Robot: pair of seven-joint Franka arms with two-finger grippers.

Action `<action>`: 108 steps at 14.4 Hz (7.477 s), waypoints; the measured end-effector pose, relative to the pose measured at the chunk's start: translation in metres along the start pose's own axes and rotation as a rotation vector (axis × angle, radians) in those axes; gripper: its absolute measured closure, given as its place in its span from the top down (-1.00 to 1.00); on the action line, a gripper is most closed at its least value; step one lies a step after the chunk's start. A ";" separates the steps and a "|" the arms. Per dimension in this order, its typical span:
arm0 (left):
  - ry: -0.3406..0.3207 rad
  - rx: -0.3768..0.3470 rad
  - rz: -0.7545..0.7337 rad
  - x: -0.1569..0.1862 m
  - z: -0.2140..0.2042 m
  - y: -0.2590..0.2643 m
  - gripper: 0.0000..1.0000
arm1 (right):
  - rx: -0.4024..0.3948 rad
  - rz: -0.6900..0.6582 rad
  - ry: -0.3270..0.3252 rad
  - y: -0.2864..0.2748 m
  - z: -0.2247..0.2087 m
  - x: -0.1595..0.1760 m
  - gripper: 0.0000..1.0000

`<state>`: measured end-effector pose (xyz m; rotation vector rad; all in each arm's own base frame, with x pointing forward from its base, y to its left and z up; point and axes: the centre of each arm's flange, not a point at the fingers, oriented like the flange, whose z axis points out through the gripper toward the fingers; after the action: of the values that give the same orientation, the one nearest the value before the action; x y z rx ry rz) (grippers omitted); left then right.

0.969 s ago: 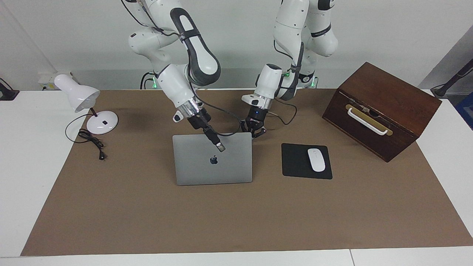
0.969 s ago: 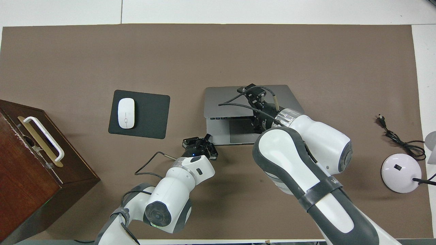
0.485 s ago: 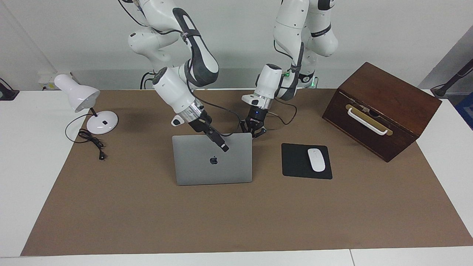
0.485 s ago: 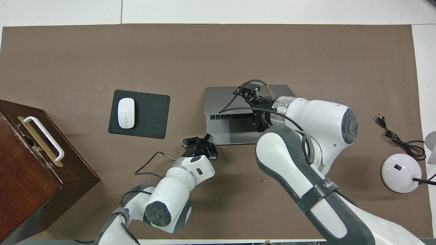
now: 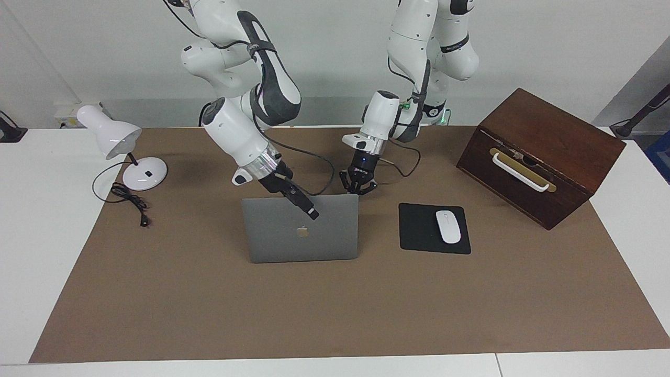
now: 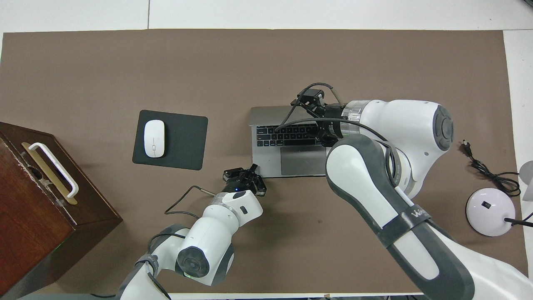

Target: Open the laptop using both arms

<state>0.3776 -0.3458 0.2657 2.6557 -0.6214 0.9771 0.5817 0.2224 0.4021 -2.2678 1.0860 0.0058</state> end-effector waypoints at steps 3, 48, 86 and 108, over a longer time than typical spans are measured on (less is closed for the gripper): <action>0.000 0.000 0.000 0.000 0.000 0.000 -0.98 | -0.022 -0.021 -0.003 -0.007 -0.006 0.011 1.00; 0.000 0.000 0.000 0.000 0.000 0.000 -0.98 | -0.157 -0.196 0.063 -0.053 -0.025 0.086 1.00; 0.000 -0.008 -0.154 0.048 -0.017 -0.017 -0.98 | -0.314 -0.281 -0.012 -0.076 -0.099 0.088 1.00; -0.502 -0.029 -0.044 0.232 -0.250 -0.232 -0.98 | -0.613 -0.829 0.008 -0.041 -0.284 0.076 1.00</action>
<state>0.5059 -0.1219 0.5877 2.8827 -0.6606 0.2755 0.5896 0.0371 0.6341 -3.1084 0.0557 -0.0098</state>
